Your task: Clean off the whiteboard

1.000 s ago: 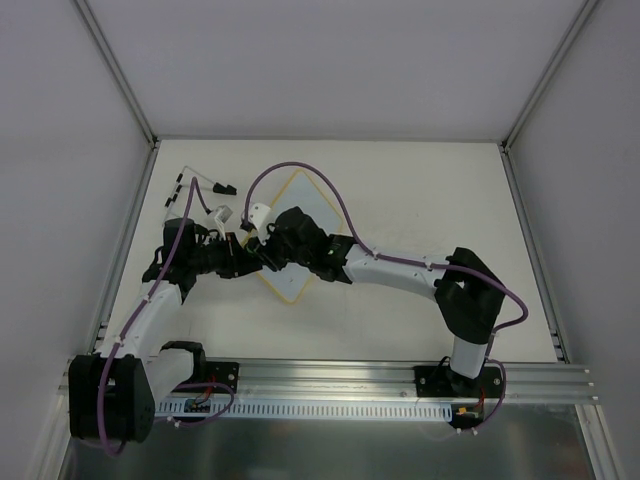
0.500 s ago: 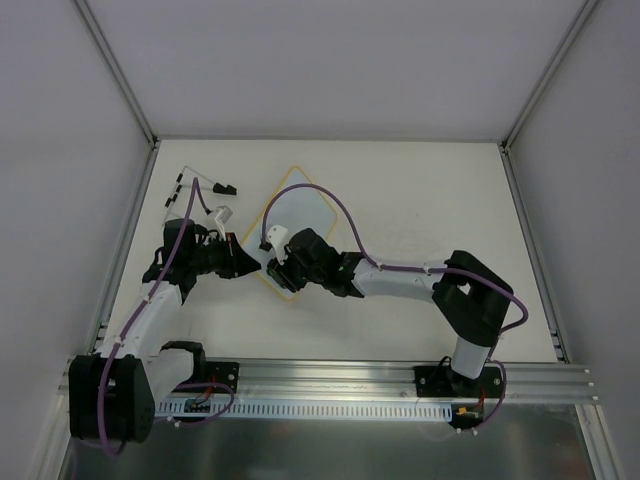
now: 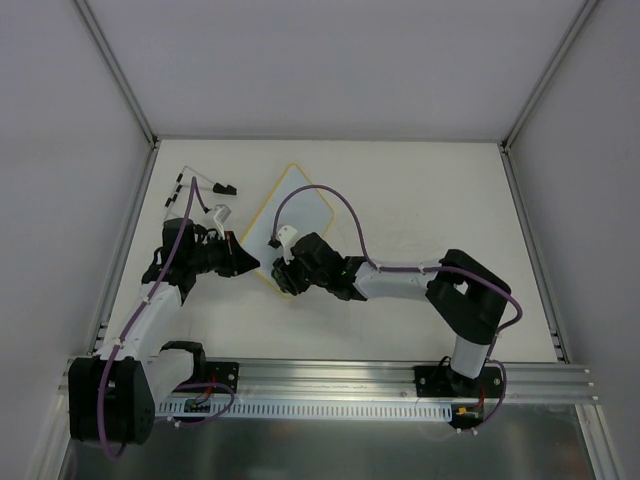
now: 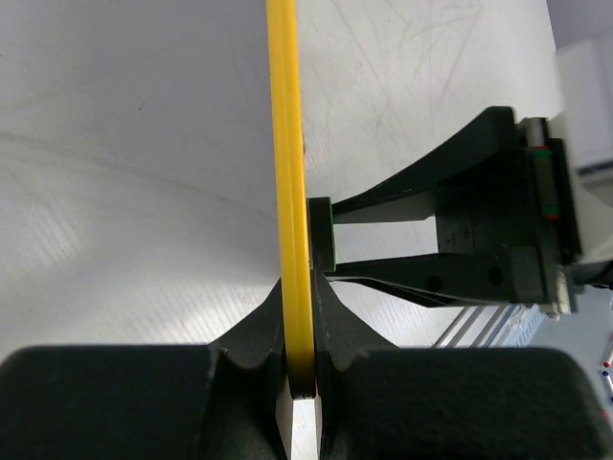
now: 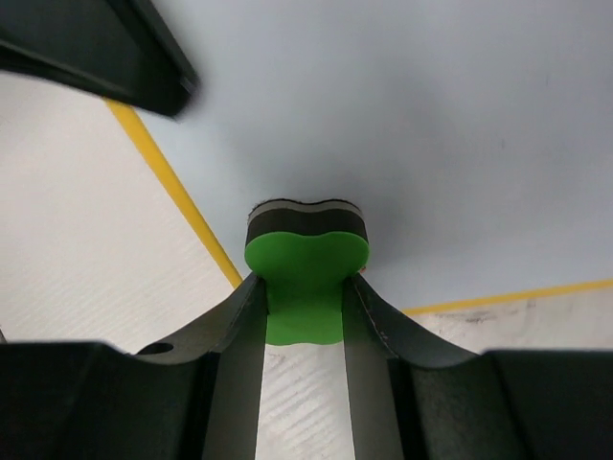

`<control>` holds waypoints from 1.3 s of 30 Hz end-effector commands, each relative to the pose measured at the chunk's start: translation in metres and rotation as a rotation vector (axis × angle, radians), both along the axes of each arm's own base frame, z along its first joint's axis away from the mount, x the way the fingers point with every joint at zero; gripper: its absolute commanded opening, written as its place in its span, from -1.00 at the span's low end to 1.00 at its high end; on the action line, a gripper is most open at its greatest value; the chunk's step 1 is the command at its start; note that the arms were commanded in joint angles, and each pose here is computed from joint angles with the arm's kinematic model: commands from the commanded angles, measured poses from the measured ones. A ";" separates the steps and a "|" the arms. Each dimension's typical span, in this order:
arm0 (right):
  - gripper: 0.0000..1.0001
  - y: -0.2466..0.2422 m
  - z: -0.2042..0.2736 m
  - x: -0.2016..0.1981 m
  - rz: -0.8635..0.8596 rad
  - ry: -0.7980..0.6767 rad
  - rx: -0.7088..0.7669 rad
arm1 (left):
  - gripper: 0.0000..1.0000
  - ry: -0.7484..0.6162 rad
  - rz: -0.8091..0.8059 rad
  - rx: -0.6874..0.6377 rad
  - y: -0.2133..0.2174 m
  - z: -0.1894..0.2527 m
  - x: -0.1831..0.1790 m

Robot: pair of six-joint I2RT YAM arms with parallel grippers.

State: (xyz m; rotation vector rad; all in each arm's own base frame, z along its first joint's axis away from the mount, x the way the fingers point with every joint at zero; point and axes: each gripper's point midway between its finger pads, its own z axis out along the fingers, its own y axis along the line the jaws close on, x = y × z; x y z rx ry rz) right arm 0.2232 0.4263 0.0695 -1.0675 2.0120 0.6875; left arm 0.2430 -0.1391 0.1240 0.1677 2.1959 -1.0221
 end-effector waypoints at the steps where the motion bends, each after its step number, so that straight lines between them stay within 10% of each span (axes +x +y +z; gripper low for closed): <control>1: -0.99 -0.016 -0.039 -0.004 -0.096 0.127 0.003 | -1.00 -0.130 -0.118 -0.079 -0.018 0.039 -0.003; 18: -0.99 -0.053 -0.063 0.022 -0.430 0.383 0.118 | -1.00 -0.134 -0.116 -0.077 -0.018 0.039 -0.002; 39: -0.99 0.044 0.051 0.035 -0.422 0.553 0.715 | -1.00 -0.119 -0.127 -0.090 -0.020 0.039 -0.005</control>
